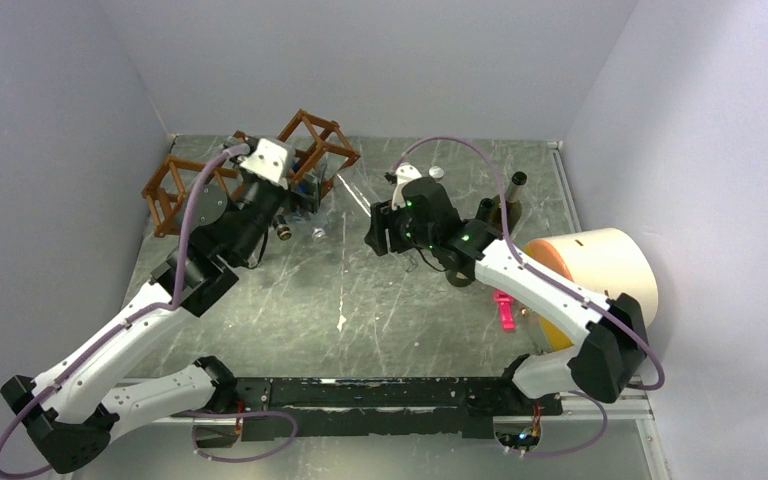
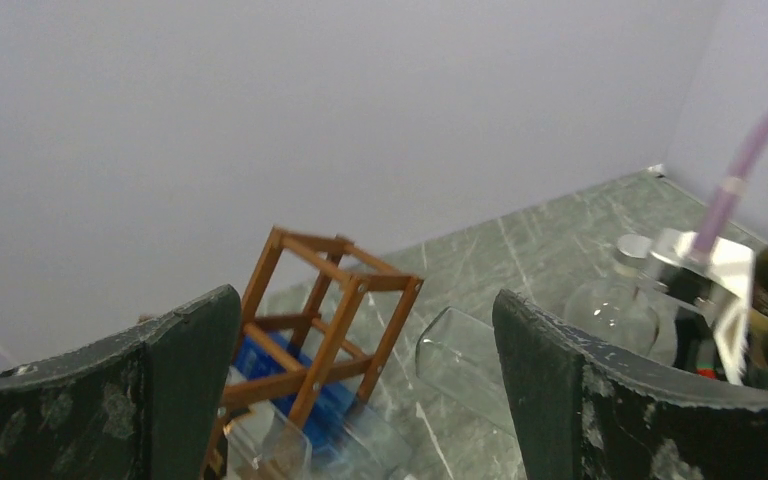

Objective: Put the wine bottle on the wine rack

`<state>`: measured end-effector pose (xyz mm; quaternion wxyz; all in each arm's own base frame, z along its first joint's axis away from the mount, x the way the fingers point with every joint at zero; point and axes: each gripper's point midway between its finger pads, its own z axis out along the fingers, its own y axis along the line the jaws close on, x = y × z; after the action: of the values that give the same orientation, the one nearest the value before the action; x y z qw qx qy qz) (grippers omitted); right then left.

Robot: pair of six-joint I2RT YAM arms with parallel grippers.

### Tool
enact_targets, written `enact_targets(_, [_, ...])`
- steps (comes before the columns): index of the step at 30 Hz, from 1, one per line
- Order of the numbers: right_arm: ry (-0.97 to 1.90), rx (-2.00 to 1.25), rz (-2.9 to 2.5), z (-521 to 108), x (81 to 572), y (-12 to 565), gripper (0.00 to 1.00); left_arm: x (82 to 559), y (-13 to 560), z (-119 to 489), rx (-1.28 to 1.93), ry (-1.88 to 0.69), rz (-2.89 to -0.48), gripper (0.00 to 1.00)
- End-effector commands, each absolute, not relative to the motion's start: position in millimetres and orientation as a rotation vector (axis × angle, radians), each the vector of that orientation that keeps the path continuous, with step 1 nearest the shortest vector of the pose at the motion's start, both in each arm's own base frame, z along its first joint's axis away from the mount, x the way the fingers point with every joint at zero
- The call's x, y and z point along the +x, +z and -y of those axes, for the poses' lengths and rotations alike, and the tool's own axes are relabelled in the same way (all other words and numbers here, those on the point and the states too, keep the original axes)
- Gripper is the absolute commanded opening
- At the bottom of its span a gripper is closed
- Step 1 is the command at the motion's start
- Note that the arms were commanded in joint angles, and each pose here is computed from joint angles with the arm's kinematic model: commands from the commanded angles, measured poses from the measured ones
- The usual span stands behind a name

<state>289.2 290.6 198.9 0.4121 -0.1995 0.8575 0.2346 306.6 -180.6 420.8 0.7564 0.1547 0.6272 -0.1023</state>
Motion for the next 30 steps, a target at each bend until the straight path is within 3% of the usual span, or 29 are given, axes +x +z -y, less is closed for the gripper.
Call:
enact_targets(1, [0.665, -0.465, -2.054, -311.4, 307.5, 216.4, 0.0, 336.6, 386.4, 147.5, 0.107, -0.207, -1.537, 0.99])
enact_targets(18, [0.613, -0.442, -2.056, -348.1, 358.0, 197.3, 0.0, 380.2, 315.0, 89.2, -0.234, -0.207, -1.721, 0.99])
enact_targets(25, [0.551, -0.405, -2.051, -355.5, 380.7, 189.9, 0.0, 376.6, 315.2, 67.3, -0.157, -0.045, -1.685, 1.0])
enact_targets(30, [0.538, -0.422, -2.042, -365.9, 393.2, 184.5, 0.0, 367.4, 321.3, 73.0, -0.115, -0.098, -1.643, 0.99])
